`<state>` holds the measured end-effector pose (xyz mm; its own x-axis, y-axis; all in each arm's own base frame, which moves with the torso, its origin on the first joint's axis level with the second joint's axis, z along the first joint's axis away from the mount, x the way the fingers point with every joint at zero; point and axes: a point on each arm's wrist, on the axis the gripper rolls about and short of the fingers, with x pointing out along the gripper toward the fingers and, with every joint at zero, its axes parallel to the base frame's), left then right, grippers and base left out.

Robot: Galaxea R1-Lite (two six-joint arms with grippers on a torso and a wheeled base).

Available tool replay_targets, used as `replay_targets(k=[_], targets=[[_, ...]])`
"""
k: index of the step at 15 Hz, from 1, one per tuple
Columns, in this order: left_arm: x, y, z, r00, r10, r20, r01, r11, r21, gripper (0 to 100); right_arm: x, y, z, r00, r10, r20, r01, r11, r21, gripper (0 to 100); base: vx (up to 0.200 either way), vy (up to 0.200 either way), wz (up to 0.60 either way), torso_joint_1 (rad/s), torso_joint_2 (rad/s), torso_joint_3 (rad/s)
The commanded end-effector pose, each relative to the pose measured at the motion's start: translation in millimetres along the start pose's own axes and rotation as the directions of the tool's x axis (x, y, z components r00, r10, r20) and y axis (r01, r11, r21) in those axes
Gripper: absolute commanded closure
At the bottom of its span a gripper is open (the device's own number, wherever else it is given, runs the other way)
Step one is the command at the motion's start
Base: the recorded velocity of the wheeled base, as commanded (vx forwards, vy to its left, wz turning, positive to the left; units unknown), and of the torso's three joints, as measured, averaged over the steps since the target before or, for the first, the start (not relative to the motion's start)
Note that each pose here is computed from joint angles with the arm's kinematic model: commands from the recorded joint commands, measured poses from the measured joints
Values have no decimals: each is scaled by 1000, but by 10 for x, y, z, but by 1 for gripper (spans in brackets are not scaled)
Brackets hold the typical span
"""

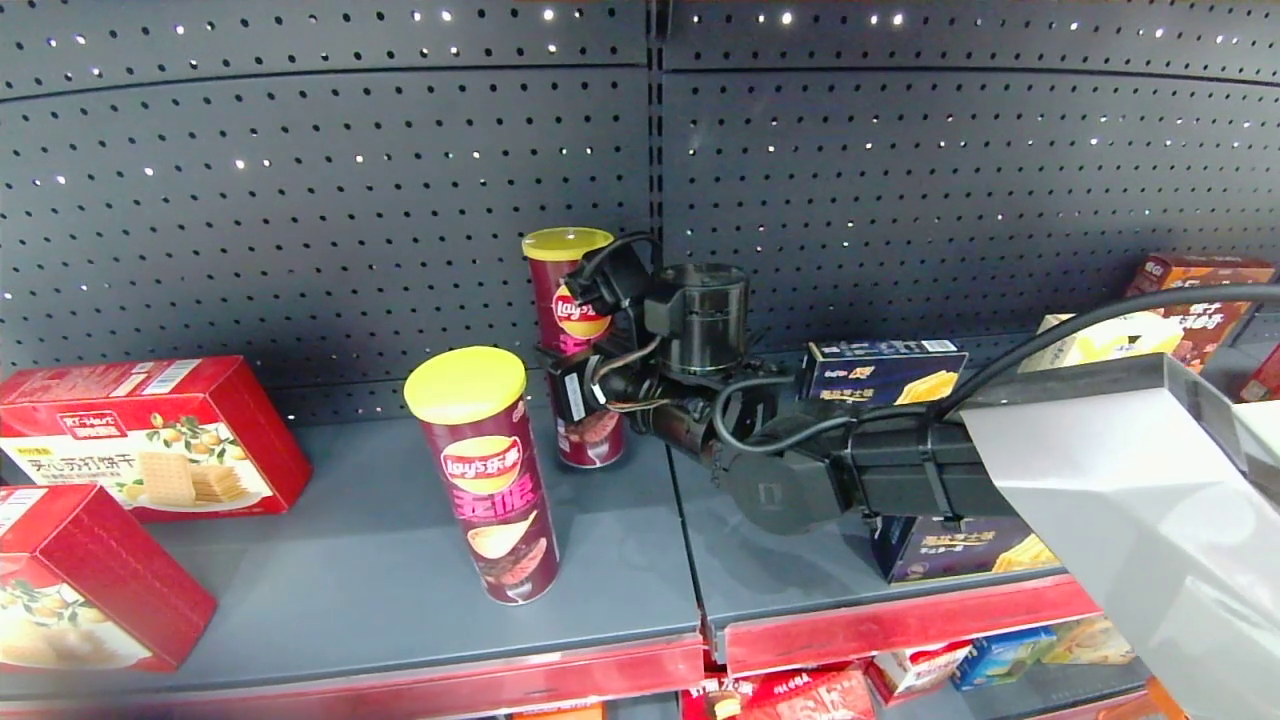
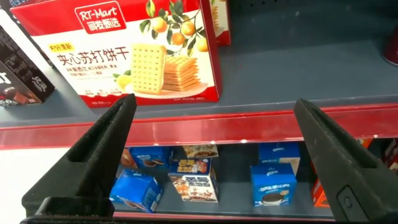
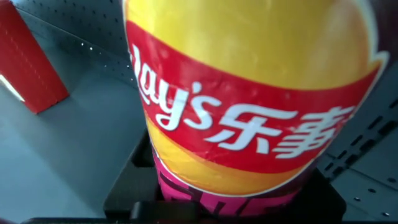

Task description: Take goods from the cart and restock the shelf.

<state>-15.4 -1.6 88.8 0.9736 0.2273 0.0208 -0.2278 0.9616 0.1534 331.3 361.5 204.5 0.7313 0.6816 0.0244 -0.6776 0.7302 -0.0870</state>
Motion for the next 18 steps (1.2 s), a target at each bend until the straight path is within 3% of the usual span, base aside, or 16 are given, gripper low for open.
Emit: replay_targets(k=[1,11,12,18], targets=[[4,0,0,1000,0,-6,0,1000,0,0,20,4,-17,1000,0,2,0,1000,0,100,0,0,0,0,0,0],[4,1,4,1000,4,-1,-4,1000,1,0,75,21,-96,1000,21,10,-21,1000,1,100,0,0,0,0,0,0],[4,1,4,1000,4,-1,-4,1000,1,0,71,20,-96,1000,21,10,-21,1000,1,0,0,0,0,0,0,0],[4,2,7,1000,6,1,-6,1000,1,0,53,32,-78,1000,22,13,-22,1000,1,0,0,0,0,0,0,0]])
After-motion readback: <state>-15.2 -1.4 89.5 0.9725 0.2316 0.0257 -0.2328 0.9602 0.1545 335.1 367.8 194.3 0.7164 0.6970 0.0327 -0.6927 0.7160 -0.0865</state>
